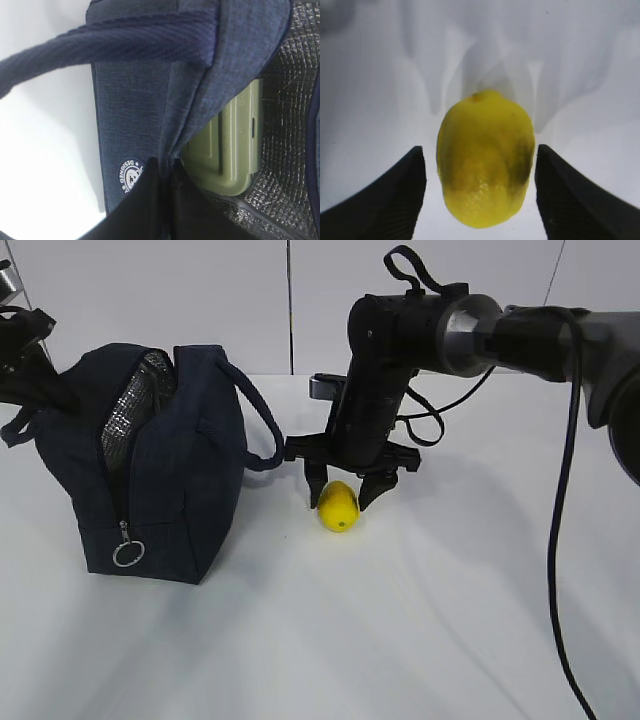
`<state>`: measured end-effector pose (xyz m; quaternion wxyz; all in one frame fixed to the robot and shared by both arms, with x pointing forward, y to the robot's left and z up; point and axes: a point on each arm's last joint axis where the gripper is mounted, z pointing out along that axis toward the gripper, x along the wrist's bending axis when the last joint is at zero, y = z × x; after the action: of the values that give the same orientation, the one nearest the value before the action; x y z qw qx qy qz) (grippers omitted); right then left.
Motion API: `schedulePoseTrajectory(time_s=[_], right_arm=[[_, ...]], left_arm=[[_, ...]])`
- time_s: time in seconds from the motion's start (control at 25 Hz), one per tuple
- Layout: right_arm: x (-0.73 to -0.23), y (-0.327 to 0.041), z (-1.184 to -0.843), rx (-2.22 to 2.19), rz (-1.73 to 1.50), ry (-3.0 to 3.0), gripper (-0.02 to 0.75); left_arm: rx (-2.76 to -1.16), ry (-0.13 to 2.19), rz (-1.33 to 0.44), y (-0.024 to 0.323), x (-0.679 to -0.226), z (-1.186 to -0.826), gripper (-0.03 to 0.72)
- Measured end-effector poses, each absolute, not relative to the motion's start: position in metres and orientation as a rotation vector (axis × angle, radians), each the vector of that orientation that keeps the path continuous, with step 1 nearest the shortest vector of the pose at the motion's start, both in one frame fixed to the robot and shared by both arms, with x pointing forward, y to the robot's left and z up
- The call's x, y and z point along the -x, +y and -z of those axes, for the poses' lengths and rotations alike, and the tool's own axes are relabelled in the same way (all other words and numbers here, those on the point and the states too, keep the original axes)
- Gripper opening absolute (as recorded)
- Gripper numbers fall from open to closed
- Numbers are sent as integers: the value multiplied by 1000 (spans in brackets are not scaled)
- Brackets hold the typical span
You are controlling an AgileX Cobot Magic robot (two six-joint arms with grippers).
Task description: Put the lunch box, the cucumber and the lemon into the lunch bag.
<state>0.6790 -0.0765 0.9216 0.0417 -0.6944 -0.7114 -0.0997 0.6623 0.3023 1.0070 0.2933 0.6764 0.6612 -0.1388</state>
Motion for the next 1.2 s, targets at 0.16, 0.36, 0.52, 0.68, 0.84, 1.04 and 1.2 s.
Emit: schedulePoseTrajectory(time_s=[0.16, 0.36, 0.52, 0.68, 0.84, 1.04, 1.2], right_arm=[[-679, -78, -921, 2129, 284, -2192, 467], [-678, -79, -921, 2129, 270, -2197, 418], [-678, -79, -921, 2129, 270, -2197, 412], [-678, -79, -921, 2129, 270, -2198, 384], [-678, -79, -921, 2129, 269, -2199, 364], [-679, -81, -921, 2132, 252, -2220, 361], [-679, -82, -930, 2120, 206, -2239, 358]], left_arm=[[-1801, 1761, 370, 302, -662, -1007, -8], [-1801, 1761, 370, 302, -662, -1007, -8], [-1801, 1761, 370, 302, -662, -1007, -8], [-1801, 1761, 370, 302, -662, -1007, -8], [-1801, 1761, 370, 302, -662, -1007, -8], [-1801, 1761, 370, 302, -662, -1007, -8], [-1801, 1761, 370, 302, -662, -1007, -8]])
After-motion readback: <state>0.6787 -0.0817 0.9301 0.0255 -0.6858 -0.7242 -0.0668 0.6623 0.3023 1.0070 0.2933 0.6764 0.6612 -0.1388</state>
